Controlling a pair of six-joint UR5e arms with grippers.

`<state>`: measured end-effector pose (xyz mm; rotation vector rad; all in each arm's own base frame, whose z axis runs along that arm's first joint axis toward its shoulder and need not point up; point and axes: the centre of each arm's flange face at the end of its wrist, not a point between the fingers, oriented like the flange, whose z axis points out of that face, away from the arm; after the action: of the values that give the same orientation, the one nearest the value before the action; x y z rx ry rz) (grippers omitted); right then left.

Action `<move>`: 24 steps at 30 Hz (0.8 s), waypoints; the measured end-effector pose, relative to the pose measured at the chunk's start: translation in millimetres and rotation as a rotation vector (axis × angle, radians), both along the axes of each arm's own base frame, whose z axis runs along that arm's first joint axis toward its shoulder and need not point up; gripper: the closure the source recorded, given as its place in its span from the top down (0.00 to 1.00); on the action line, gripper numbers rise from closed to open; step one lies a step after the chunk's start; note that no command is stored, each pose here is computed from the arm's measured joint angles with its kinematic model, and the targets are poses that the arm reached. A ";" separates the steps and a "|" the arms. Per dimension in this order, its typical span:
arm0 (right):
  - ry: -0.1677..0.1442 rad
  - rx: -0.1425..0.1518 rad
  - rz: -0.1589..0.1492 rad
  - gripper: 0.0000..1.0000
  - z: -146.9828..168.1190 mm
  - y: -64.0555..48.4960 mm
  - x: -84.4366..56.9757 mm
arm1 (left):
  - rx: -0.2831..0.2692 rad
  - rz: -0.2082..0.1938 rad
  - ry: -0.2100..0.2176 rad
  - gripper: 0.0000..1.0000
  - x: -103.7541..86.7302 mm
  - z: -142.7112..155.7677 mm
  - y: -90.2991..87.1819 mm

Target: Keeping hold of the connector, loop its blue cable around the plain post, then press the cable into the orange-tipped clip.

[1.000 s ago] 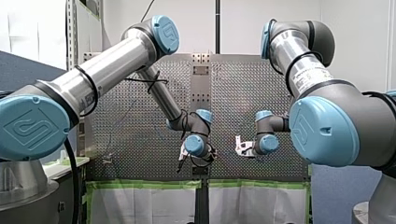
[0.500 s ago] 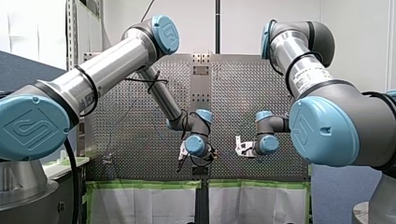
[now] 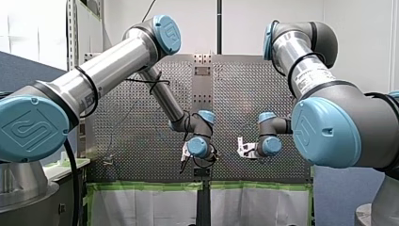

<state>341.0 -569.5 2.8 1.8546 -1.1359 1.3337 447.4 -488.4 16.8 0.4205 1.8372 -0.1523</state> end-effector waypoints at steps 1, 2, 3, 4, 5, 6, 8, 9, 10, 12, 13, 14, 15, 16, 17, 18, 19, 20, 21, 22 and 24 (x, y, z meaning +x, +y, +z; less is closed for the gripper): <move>0.000 0.000 0.001 0.00 -0.2 0.2 0.3 | 0.000 0.000 0.000 1.00 0.0 0.0 0.0; 0.000 0.001 0.001 0.00 -0.3 0.4 0.5 | -0.001 0.001 0.000 1.00 0.0 0.0 0.0; 0.001 0.001 0.001 0.00 -0.3 0.6 0.5 | -0.001 0.001 0.000 1.00 -0.1 0.0 0.0; 0.001 0.001 0.002 0.00 -0.3 0.8 0.8 | 0.000 0.001 0.001 1.00 -0.4 0.0 -0.1; 0.001 0.001 0.002 0.00 -0.3 0.8 0.9 | 0.002 0.001 0.003 1.00 -1.0 0.3 -0.1; 0.001 0.001 0.002 0.00 -0.3 1.0 1.1 | 0.004 0.003 0.004 1.00 -1.5 0.9 0.2; 0.001 0.001 0.003 0.00 -0.3 1.1 1.3 | 0.008 0.008 0.004 1.00 -4.0 4.3 1.0; 0.001 0.001 0.003 0.00 -0.3 1.1 1.3 | 0.008 0.009 0.003 1.00 -5.4 6.6 1.2; 0.002 0.001 0.003 0.00 -0.4 1.1 1.3 | 0.006 0.010 0.000 1.00 -7.0 9.0 1.4; 0.003 0.002 0.002 0.00 -0.5 1.0 0.6 | -0.008 0.016 -0.010 1.00 -10.5 16.2 2.7; 0.003 0.003 0.001 0.00 -0.6 0.7 0.0 | -0.018 0.019 -0.015 1.00 -12.0 19.5 3.5; 0.003 0.003 0.000 0.00 -0.5 0.4 -0.4 | -0.033 0.023 -0.022 1.00 -14.1 24.3 4.4; 0.003 0.003 0.000 0.00 -0.6 0.3 -0.8 | -0.045 0.027 -0.026 1.00 -15.6 27.8 5.4; 0.004 0.004 -0.001 0.00 -0.7 0.2 -1.2 | -0.056 0.032 -0.028 1.00 -17.4 31.0 6.8; 0.004 0.004 -0.001 0.00 -0.8 0.1 -1.3 | -0.066 0.038 -0.030 1.00 -20.1 35.4 8.9; 0.004 0.004 -0.001 0.00 -0.9 0.2 -1.3 | -0.072 0.043 -0.031 1.00 -22.1 38.5 10.6; 0.003 0.004 -0.001 0.00 -0.9 0.2 -1.2 | -0.077 0.047 -0.033 1.00 -24.1 41.4 12.2; 0.003 0.004 -0.001 0.00 -0.8 0.2 -1.2 | -0.085 0.052 -0.037 1.00 -26.3 45.2 14.1; 0.003 0.003 -0.001 0.00 -0.7 0.0 -1.1 | -0.092 0.055 -0.040 1.00 -27.8 48.0 15.4; 0.002 0.004 -0.001 0.00 -0.8 0.1 -1.1 | -0.101 0.057 -0.043 1.00 -29.4 50.7 16.6; 0.003 0.004 -0.001 0.00 -1.0 0.3 -0.9 | -0.126 0.061 -0.053 1.00 -33.3 57.8 18.6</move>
<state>340.1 -569.2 1.8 1.8582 -1.1389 1.3291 414.1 -469.8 74.6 0.2771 1.7754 -0.2119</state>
